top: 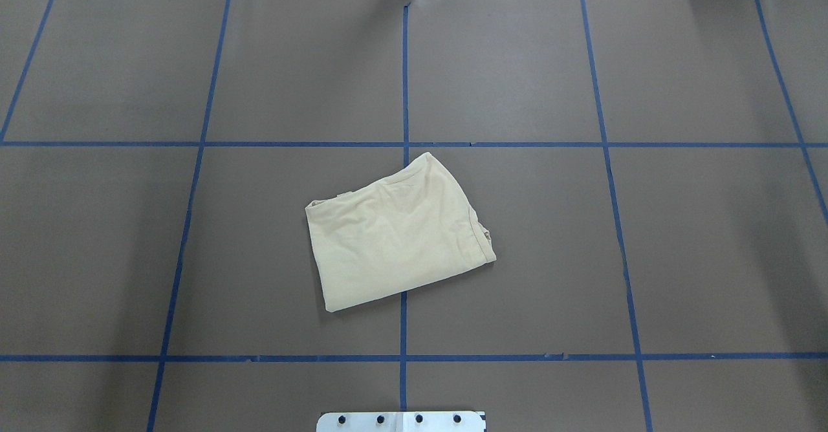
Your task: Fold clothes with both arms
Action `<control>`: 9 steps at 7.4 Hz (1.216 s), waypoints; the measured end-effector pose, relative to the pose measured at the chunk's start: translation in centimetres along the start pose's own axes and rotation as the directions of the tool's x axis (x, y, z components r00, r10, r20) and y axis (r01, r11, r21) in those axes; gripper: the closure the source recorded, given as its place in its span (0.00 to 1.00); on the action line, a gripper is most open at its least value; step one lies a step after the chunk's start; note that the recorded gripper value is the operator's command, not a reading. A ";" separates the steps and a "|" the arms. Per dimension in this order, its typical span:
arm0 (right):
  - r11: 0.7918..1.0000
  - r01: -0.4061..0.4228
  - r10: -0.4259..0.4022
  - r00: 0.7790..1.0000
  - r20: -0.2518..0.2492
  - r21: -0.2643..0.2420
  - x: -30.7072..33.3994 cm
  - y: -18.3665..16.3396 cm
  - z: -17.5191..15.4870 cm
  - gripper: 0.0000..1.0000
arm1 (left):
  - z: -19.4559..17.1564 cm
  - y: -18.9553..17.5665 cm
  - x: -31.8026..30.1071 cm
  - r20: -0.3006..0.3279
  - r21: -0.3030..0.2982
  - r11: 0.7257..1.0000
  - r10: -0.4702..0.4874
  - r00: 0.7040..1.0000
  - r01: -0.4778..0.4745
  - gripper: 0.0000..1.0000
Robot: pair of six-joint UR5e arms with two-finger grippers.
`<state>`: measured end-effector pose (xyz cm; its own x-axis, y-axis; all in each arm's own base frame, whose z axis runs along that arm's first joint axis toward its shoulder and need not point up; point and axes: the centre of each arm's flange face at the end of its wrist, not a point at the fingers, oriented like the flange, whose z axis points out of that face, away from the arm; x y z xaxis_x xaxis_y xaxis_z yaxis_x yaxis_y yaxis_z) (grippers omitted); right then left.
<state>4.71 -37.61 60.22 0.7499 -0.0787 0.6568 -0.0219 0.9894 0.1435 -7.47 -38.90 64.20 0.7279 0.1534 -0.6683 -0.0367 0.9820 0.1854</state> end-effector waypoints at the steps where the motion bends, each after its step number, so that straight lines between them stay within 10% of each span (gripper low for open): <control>1: 1.000 0.000 0.000 1.000 0.000 0.000 0.0 0.0 0.0 0.00 | 0.0 0.4 0.0 -0.004 -0.051 0.997 -0.053 0.999 0.052 0.00; 9: 1.000 -0.001 0.001 1.000 0.002 0.000 0.0 0.0 0.0 0.00 | -3.1 -0.8 3.1 -0.006 -0.063 0.996 -0.057 0.998 0.057 0.00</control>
<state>4.69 -37.63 60.20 0.7488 -0.0775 0.6582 -0.0230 0.9895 0.1427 -7.36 -38.82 59.76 0.7247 0.0973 -0.6821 -0.0384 0.9941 0.1010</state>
